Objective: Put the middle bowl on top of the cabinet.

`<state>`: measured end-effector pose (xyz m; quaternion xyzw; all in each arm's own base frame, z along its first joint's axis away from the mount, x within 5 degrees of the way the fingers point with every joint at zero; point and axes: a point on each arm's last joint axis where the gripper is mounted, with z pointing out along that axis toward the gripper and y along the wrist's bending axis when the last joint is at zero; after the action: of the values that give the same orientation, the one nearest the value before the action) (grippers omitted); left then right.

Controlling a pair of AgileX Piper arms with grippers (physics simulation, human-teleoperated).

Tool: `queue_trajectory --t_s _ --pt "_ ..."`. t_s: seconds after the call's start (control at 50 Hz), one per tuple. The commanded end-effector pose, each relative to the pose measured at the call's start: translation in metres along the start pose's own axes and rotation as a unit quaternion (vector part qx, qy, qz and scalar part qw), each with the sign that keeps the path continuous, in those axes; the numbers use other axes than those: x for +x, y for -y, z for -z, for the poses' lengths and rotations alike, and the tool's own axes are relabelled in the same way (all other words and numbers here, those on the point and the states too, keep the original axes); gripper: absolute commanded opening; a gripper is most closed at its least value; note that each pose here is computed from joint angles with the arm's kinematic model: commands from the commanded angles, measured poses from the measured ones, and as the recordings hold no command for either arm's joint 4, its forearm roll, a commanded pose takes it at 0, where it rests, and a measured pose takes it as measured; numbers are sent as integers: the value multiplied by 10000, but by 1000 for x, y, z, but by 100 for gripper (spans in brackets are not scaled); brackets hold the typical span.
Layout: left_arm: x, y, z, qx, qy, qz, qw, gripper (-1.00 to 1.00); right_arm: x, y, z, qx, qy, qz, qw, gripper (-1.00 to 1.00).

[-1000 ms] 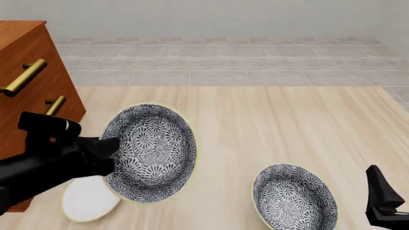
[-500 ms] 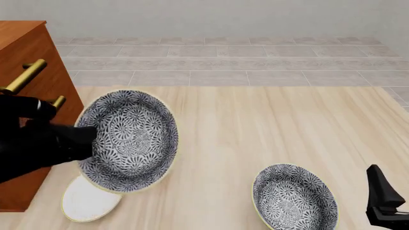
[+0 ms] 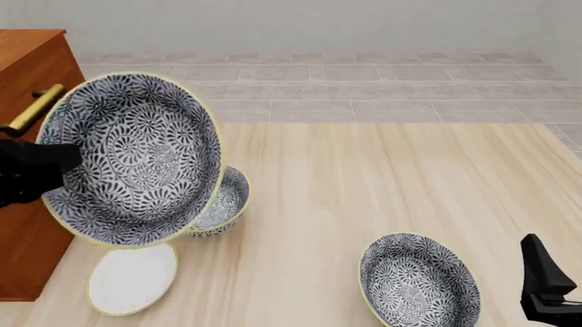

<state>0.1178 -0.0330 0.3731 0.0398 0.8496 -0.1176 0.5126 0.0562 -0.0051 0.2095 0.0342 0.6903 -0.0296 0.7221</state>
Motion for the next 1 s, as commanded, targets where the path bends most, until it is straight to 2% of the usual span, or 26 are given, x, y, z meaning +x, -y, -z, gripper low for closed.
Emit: queue_trajectory --t_s 0.02,0.06,0.32,0.66,0.82,1.0 --pt "-17 1 19 -37 230 223 9995 -100 0 0 0 6 1 -17 10000 100" --pt "-22 -1 25 -128 374 230 9990 -100 0 0 0 25 -4 -26 10000 100" --pt "-40 -3 30 -284 595 408 9970 -100 0 0 0 27 11 -39 10000 100" --pt "-59 -5 29 -419 699 648 9946 -100 0 0 0 -10 -14 -36 10000 100" --pt "-74 -8 30 -575 814 823 9916 -100 0 0 0 -14 -15 -33 10000 100" --pt "-84 -7 28 -569 769 1078 9896 -100 0 0 0 -34 -1 -50 10000 100"
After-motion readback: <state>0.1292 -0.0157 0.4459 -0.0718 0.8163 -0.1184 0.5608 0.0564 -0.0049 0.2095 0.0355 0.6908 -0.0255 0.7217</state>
